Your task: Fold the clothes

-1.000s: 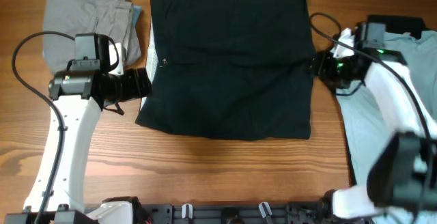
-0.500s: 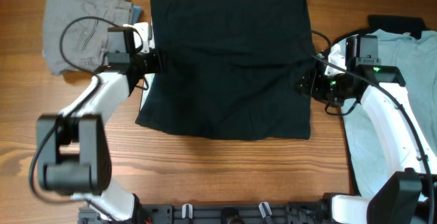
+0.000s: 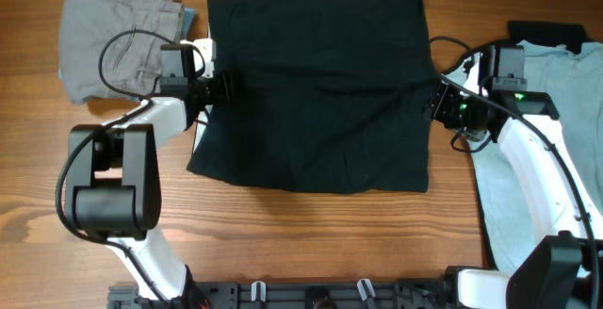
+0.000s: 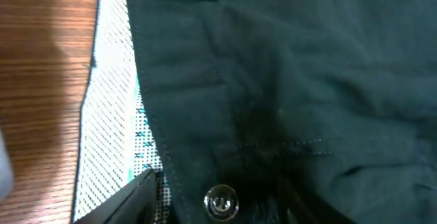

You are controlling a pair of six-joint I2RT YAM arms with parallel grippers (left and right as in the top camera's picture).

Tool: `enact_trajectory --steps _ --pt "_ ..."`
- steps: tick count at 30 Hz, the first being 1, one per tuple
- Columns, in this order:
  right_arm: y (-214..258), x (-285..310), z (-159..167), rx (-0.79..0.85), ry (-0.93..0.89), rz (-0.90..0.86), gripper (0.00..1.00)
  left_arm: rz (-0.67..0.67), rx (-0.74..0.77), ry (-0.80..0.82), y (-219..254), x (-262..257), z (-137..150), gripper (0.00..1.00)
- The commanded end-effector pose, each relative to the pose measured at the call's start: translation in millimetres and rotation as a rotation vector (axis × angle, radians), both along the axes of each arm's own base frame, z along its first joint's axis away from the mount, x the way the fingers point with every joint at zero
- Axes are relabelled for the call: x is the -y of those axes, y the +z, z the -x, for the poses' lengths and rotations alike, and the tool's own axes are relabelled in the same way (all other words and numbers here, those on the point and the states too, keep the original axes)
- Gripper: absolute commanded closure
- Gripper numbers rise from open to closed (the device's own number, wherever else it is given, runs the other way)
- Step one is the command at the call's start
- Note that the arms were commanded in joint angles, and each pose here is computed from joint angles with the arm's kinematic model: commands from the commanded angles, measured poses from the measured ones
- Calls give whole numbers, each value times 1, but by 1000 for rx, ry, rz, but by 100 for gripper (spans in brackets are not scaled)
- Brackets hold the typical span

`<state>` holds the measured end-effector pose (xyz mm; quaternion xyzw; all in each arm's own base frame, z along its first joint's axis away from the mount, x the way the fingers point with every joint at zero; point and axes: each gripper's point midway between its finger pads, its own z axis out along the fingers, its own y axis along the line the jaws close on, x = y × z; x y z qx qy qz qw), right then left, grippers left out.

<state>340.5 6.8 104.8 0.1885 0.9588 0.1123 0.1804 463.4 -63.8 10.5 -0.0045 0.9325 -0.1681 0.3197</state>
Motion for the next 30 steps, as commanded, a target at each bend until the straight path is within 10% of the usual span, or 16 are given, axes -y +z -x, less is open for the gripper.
enact_trajectory --steps 1,7,25,28,30 --pt "-11 4 1 -30 -20 15 30 87 -53 -91 -11 20 14 56" --pt "-30 7 3 -91 -26 29 29 96 -65 -65 -11 13 14 96" --pt "-79 52 10 -235 -173 103 28 271 26 46 51 -23 1 96" --pt "-101 47 16 -299 -140 84 28 225 -37 83 33 -29 9 48" --pt "-111 46 19 -332 -139 81 28 224 -57 83 23 -29 10 34"
